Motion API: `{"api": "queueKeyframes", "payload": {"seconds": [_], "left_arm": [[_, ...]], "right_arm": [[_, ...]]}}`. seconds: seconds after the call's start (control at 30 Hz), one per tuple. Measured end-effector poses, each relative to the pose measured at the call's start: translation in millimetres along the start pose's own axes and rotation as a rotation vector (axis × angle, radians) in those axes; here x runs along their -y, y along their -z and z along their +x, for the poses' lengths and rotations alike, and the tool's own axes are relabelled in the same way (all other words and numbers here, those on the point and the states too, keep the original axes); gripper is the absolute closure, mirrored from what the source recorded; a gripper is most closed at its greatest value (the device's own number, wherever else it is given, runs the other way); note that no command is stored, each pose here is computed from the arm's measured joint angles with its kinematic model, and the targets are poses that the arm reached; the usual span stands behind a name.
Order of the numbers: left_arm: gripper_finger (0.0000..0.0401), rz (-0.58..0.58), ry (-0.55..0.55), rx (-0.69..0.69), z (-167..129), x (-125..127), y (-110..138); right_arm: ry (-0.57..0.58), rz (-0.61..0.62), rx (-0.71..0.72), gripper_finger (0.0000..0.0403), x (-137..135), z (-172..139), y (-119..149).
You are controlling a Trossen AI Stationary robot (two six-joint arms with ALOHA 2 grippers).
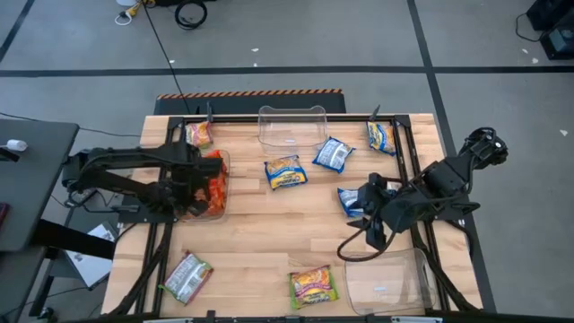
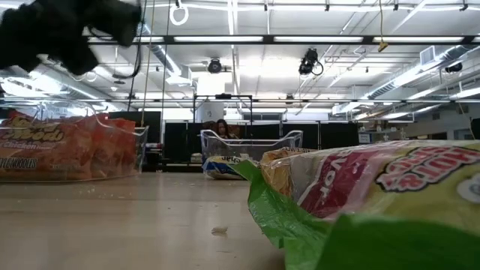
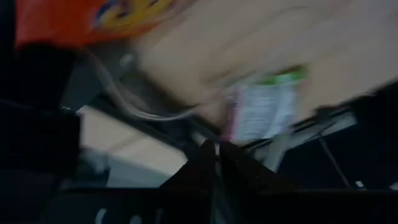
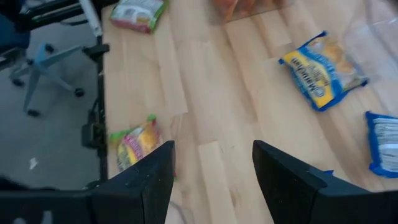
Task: Sort Maruchan noodles
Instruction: Put the blue noodles into the middle transparent bin
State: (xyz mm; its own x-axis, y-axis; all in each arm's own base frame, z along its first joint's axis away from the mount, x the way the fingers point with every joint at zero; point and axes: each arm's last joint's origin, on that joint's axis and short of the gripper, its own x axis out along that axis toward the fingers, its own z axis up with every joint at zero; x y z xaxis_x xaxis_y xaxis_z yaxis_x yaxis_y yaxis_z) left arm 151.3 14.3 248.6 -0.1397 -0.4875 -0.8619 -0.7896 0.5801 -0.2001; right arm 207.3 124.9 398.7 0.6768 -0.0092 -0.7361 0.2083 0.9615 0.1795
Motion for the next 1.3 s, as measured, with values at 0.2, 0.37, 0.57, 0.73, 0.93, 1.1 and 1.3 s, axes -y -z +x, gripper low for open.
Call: {"api": "queueKeyframes", "payload": {"seconds": [0.2, 0.37, 0.57, 0.73, 0.93, 1.1, 1.3], "left_arm": [[0.0372, 0.089, 0.042, 0.559, -43.4, 35.1, -8.7], [0.0370, 0.235, 0.175, 1.076, -55.0, 81.2, -18.6], [0.0310, 0.404, 0.137, 1.162, -27.9, 124.6, -53.0], [0.0222, 0.609, -0.008, 1.186, 7.3, 152.4, -99.8], [0.0154, 0.803, -0.324, 1.275, 40.6, 165.7, -138.9], [0.0148, 0.853, -0.540, 1.265, 59.2, 163.9, -158.0], [0.0148, 0.887, -0.663, 1.197, 79.6, 158.3, -175.4]], "right_arm": [[0.067, -0.033, 0.066, 0.0183, 0.7, -0.6, -1.2], [0.110, -0.077, 0.094, 0.0183, 3.1, -0.1, -3.1], [0.181, -0.092, 0.104, 0.0183, 8.2, -0.8, -1.9], [0.233, -0.124, 0.045, 0.0183, 18.2, 1.1, -1.4], [0.310, -0.179, -0.017, 0.0183, 37.7, -2.6, -2.6], [0.360, -0.188, -0.030, 0.0183, 56.3, -7.0, -8.5], [0.399, -0.207, -0.025, 0.0183, 73.7, -11.8, -15.5]]}}
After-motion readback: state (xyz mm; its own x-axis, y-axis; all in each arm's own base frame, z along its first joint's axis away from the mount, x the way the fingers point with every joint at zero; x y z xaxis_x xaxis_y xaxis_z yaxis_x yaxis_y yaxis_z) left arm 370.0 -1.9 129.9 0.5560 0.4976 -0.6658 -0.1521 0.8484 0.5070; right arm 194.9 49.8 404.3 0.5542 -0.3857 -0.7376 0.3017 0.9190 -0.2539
